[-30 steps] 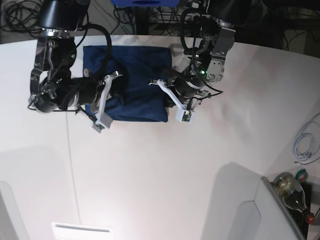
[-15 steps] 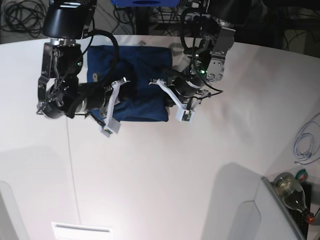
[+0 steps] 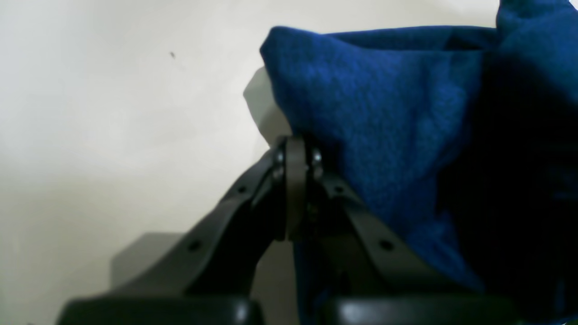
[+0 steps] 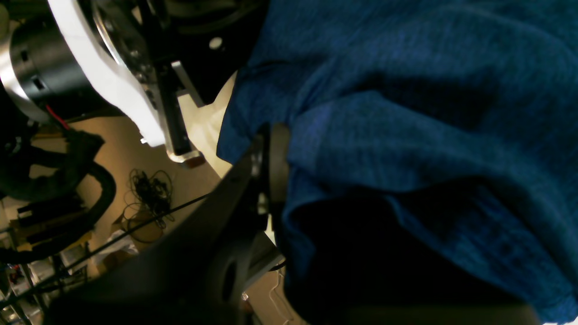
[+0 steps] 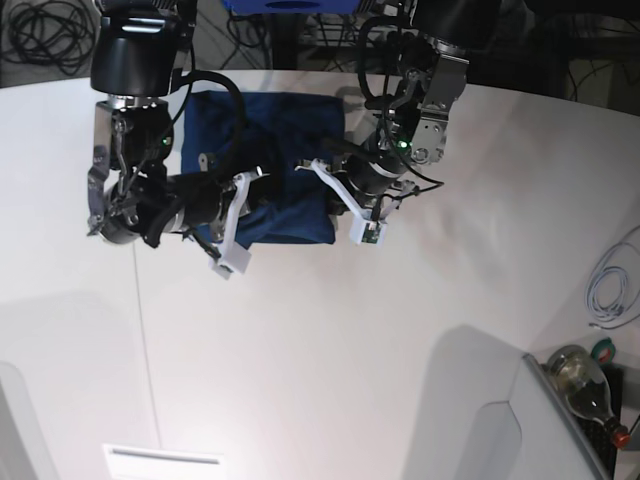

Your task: Layout the t-shirt on the table in an organized manner, then fold the t-shirt properly

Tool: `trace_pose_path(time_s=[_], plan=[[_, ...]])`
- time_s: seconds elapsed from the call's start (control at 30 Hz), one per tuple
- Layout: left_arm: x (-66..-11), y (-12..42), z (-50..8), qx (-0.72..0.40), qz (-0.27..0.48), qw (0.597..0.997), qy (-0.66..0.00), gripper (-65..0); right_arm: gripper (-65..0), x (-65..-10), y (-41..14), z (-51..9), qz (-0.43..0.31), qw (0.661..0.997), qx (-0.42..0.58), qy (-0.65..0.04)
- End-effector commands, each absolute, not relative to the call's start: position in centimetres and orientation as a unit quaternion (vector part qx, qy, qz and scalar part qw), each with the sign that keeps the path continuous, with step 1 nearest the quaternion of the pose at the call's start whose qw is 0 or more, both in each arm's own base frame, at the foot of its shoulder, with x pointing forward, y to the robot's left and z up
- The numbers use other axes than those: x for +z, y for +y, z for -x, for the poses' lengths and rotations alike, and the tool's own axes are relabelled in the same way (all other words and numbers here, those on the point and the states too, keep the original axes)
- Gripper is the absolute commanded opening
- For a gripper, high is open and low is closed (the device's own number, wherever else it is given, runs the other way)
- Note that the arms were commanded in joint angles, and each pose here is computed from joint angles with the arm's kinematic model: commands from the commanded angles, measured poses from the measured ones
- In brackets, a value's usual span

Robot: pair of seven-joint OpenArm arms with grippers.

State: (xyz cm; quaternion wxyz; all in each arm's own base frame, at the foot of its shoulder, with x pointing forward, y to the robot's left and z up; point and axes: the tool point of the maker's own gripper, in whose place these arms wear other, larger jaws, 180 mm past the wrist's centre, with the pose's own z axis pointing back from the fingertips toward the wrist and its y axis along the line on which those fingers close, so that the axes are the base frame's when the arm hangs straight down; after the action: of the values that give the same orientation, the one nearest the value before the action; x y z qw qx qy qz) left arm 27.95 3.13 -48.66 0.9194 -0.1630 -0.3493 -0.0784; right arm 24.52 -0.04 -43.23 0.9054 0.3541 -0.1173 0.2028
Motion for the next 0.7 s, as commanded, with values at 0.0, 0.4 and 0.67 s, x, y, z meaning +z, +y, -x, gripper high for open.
trace_pose_path(time_s=[0.0,0.4,0.67], plan=[[-47.4,2.5,-29.0,-0.077,0.174,0.909,-0.37,-65.0,-64.2,-42.0,0.6,-25.9,-0.366,0.896,0.204,-0.145],[-45.9,7.9,-27.1,-0.107,0.126,0.907,-0.388,-65.0,-63.5,-41.6,0.6,-26.6,-0.365,0.895,0.205,-0.153],[-43.9,22.7,-22.8,0.01,-0.006,0.933,-0.36,-65.0,-49.7,-42.8,1.0,-26.1,-0.378,0.895,0.197,-0.127]])
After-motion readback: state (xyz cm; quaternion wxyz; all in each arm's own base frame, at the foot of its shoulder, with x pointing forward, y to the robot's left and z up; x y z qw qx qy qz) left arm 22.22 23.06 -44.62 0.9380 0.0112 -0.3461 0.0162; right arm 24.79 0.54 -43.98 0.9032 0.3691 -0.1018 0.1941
